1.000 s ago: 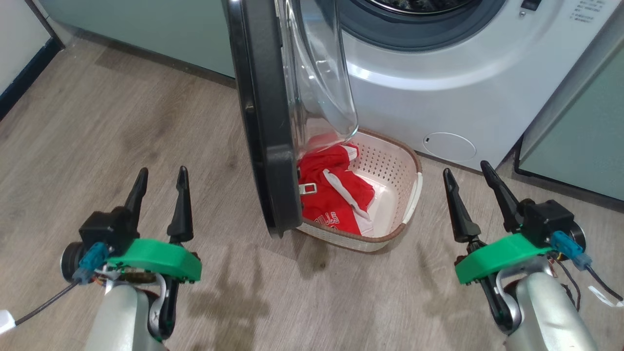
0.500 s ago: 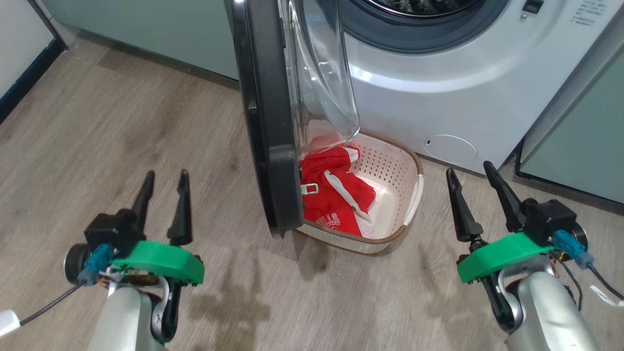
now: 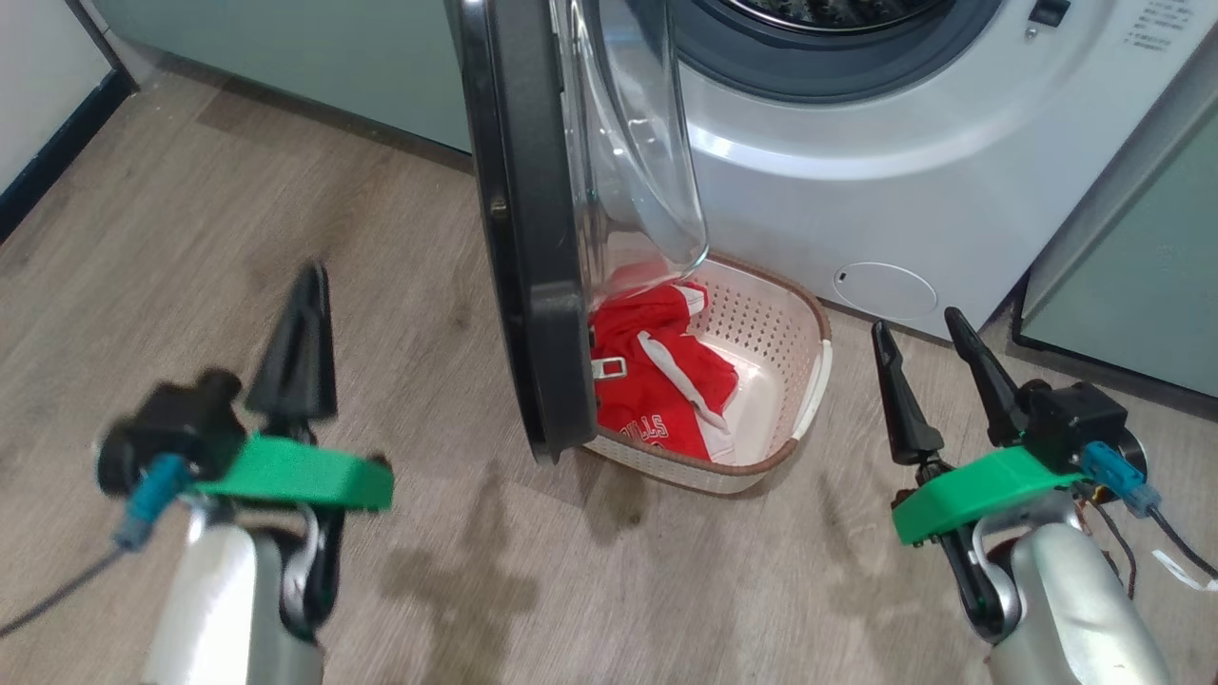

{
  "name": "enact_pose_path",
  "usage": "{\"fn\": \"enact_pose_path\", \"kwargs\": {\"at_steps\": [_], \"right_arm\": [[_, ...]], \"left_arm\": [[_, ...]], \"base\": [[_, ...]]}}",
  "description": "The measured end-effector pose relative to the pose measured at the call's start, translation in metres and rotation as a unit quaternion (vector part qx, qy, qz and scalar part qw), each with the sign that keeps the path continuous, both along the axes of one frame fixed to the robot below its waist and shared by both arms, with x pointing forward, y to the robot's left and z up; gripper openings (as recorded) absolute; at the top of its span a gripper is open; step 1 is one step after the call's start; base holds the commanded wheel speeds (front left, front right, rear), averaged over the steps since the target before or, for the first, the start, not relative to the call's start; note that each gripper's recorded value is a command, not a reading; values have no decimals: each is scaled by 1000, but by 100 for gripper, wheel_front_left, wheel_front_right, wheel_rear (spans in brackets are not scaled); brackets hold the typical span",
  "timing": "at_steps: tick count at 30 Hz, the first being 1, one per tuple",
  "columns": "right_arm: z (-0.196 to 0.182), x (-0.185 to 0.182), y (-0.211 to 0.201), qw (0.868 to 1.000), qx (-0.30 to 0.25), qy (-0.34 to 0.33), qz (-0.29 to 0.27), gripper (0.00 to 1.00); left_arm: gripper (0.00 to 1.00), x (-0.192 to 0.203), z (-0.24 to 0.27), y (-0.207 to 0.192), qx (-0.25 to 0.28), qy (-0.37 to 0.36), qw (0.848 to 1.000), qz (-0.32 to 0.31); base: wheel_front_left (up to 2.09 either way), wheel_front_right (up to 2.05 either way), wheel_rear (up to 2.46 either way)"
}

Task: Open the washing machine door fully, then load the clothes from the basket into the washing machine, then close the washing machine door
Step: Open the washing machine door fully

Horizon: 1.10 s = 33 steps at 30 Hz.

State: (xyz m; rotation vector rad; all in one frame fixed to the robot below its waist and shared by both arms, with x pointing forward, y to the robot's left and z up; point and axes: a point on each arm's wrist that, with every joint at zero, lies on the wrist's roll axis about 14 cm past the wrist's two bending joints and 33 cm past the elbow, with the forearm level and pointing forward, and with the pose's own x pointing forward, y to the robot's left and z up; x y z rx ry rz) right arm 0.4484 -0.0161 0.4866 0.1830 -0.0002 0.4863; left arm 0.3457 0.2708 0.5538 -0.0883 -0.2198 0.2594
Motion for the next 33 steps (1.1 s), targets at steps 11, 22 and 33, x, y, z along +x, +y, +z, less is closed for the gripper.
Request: {"fn": "enact_pose_path", "kwargs": {"at_steps": [11, 22, 33], "right_arm": [[-1, 2, 2, 1000, 1, 2, 2, 100], [0, 5, 0, 1000, 5, 1, -2, 100], [-11, 9, 1, 1000, 6, 14, -3, 100]], "left_arm": [[0, -2, 185, -50, 103, -269, 954, -76], [0, 0, 186, -152, 64, -277, 927, -243], [0, 2, 69, -213, -17, -65, 936, -347]], "base": [[0, 0, 0], [0, 0, 0], [0, 0, 0]]}}
